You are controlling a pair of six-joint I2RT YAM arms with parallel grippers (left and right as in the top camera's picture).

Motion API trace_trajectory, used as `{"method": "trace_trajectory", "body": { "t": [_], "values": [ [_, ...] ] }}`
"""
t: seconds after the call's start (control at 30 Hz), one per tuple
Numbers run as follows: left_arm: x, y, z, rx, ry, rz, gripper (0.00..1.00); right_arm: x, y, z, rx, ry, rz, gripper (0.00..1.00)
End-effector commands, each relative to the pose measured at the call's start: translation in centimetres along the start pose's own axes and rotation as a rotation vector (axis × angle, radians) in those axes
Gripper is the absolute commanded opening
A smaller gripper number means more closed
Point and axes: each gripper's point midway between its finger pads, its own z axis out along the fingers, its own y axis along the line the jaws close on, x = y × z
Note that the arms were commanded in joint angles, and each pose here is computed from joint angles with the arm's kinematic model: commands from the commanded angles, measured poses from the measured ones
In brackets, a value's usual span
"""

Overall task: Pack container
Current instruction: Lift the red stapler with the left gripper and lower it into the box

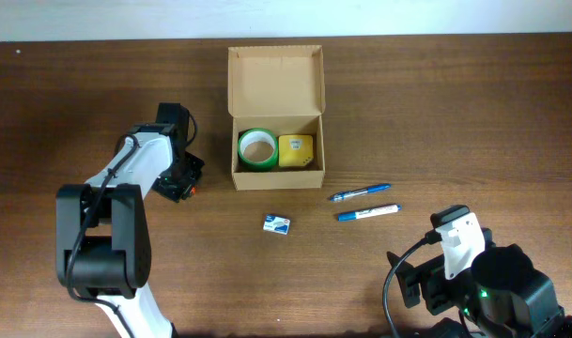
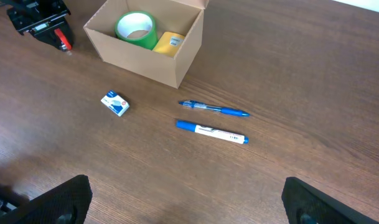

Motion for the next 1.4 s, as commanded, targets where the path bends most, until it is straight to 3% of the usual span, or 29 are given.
{"method": "trace_trajectory", "body": {
  "t": [0.0,0.2,0.37,0.53,0.77,1.03,1.3,1.37],
  "values": [
    [0.2,1.3,0.7,-0.045,0.008,0.020,0.02,0.0,-0.3,-0.1,0.015,-0.009,-0.009,0.99],
    [-1.2,1.0,-3.8,-0.015,-0.073,0.087,0.02,0.0,-0.3,-0.1,0.015,-0.009,-0.010,0.99],
    [-1.5,-1.0,-9.8,0.129,-0.184,0.126,0.02,0.0,-0.3,-0.1,0.015,-0.009,-0.009,0.99],
    [-0.5,-3.1,-14.0,0.245,-0.274,0.314,0.02,0.0,-0.3,-0.1,0.015,-0.009,-0.009,0.99],
    [4.3,-8.3,-18.9,0.416,-0.369,0.907,0.02,0.0,-0.3,-0.1,0.015,-0.009,-0.009,0.99],
    [9.1,-11.1,-21.7,0.405,-0.574,1.613,0.02,0.0,-0.3,-0.1,0.015,-0.009,-0.009,0.99],
    [11.3,-12.9,-22.8,0.396,-0.754,2.049,0.01,0.0,-0.3,-0.1,0.015,-0.009,-0.009,0.99],
    [11.5,-13.3,-22.9,0.402,-0.784,2.100,0.02,0.0,-0.3,-0.1,0.015,-0.009,-0.009,0.99]
  ]
}}
